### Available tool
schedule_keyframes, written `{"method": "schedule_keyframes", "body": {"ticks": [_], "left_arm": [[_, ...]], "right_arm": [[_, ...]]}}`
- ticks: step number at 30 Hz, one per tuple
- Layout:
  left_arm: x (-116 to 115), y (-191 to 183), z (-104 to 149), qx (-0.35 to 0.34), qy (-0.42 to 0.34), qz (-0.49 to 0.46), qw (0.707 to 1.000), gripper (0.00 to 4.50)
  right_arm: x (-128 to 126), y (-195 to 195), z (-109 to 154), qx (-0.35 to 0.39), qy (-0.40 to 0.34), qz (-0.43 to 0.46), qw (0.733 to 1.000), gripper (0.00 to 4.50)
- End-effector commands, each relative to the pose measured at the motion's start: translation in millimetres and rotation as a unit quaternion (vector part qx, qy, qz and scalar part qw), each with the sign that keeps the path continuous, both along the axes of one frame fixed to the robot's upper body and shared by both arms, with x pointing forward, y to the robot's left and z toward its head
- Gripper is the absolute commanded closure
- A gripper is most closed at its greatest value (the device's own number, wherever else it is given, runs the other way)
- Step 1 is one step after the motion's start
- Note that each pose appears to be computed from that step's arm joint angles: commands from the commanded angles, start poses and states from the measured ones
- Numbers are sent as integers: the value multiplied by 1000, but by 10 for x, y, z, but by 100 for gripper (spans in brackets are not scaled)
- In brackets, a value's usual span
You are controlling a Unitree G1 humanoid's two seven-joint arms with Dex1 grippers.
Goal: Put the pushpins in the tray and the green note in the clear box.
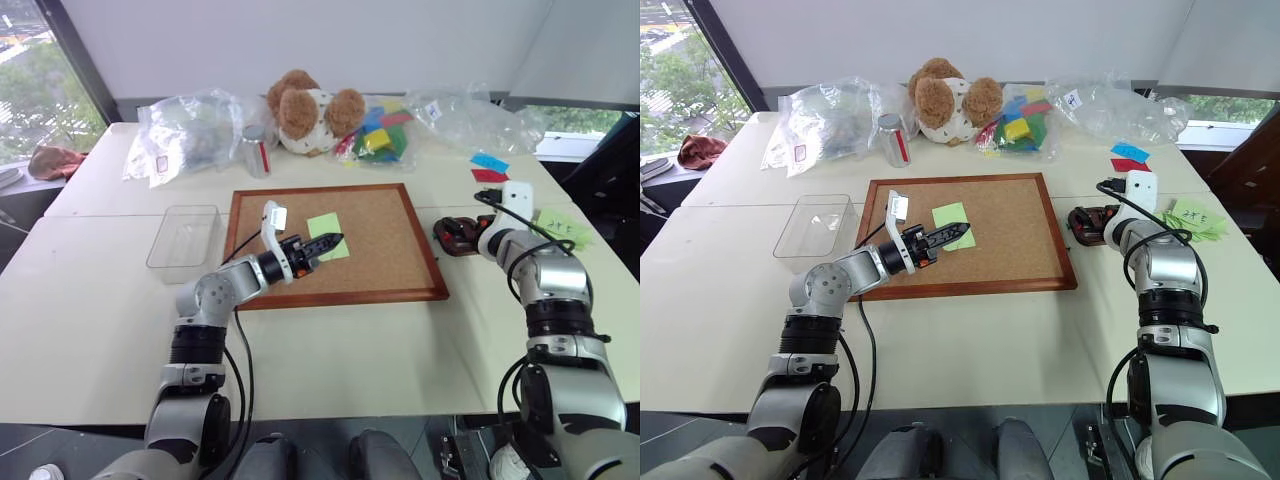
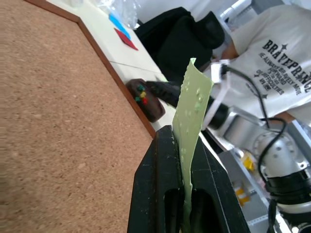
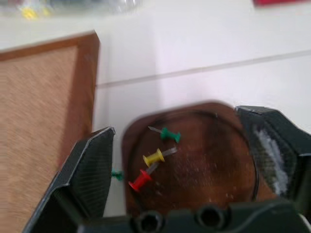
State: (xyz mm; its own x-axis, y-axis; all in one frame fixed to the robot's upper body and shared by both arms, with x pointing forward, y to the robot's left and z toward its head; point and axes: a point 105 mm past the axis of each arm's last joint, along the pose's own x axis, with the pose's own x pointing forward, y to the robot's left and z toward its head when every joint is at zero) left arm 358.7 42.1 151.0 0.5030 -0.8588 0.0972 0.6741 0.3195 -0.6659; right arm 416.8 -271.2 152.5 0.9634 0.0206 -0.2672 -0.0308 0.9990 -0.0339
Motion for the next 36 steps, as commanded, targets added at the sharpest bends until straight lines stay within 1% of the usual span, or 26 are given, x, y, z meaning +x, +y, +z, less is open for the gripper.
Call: {"method": "schedule_keyframes", "body": {"ticks": [1,4,7,12,14,17,18,19,21,22,23,24,26,28,31,33,34,36], "left_arm": [[-11,-2,117,-10,-22,0,1000,450],[1,0,137,-5,-30,5,1000,450],[35,47,218,9,-55,29,998,450],[128,217,475,59,-125,115,984,450],[136,308,664,76,-162,157,971,450],[173,526,922,116,-211,251,938,450],[181,589,978,122,-219,276,928,450],[205,694,1022,143,-222,315,912,450],[203,998,1154,161,-215,411,871,450],[187,1144,1201,169,-206,453,851,450],[158,1285,1248,161,-189,489,836,450],[129,1445,1281,161,-174,529,815,450],[86,1757,1247,148,-116,586,788,450],[51,2016,1206,154,-86,618,766,450],[79,2252,1043,156,-37,628,762,450],[114,2354,830,161,13,623,765,450],[129,2364,743,160,33,616,770,450],[191,2284,500,169,69,575,798,450]], "right_arm": [[-63,35,302,2,-42,13,999,5],[-147,172,429,7,-51,54,997,5],[-309,471,570,6,-64,144,987,5],[-720,1036,777,-3,-90,317,944,5],[-857,1200,811,-3,-94,363,927,5],[-1021,1410,826,-2,-98,423,901,5],[-1057,1453,830,-3,-100,436,894,5],[-1105,1511,842,2,-103,456,884,5],[-1181,1612,866,12,-106,490,865,5],[-1190,1636,867,10,-107,498,861,5],[-1173,1645,859,5,-107,498,861,5],[-1146,1647,852,3,-107,496,862,5],[-1096,1651,846,0,-108,493,863,5],[-1064,1660,849,-2,-112,495,862,5],[-1021,1677,842,-7,-114,496,861,5],[-996,1680,838,-10,-116,494,862,5],[-986,1681,837,-11,-117,493,862,5],[-978,1671,835,-12,-118,491,863,5]]}}
